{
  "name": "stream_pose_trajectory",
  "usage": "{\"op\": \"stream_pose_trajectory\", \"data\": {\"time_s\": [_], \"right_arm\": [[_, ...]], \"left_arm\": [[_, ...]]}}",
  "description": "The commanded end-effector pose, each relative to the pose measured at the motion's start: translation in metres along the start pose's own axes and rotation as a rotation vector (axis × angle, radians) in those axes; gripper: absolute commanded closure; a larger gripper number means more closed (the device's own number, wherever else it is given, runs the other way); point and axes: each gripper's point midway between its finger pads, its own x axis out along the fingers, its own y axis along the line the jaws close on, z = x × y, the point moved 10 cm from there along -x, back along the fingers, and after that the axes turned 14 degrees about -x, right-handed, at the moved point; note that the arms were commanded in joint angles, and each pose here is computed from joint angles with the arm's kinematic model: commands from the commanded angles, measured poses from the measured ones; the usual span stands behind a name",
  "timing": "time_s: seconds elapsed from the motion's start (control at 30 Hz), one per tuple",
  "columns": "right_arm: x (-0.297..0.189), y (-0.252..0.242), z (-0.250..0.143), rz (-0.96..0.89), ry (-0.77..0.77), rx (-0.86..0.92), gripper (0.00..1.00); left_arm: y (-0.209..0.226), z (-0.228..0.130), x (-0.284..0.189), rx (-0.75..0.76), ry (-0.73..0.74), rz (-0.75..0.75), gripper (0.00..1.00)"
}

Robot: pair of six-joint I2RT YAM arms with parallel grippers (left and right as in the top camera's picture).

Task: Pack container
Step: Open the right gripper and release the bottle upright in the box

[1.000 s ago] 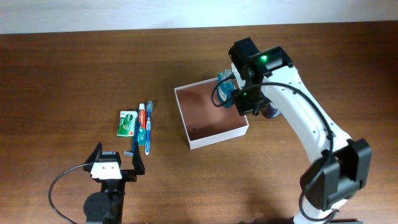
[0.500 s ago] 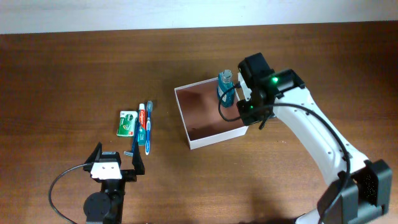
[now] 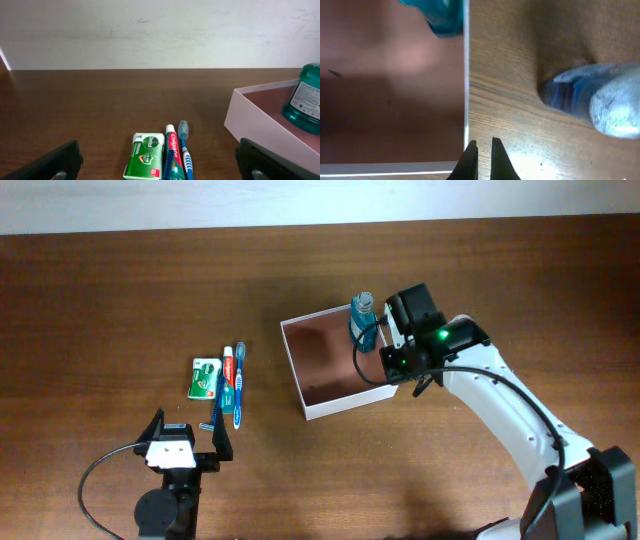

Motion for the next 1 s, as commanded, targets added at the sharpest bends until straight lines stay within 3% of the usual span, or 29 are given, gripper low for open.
{"op": "stream_pose_trajectory", "data": {"time_s": [0.0, 0.97], "right_arm": [[0.005, -0.012, -0.007, -0.044, -0.002, 0.098, 0.96], [0.015, -0.006, -0.019, 0.085, 0.034, 0.115, 0.96]], "left_arm": [[0.0, -0.001, 0.0, 0.008, -0.007, 0.006, 0.01], [0.0, -0.001, 0.0, 0.008, -0.007, 0.005, 0.0]]}}
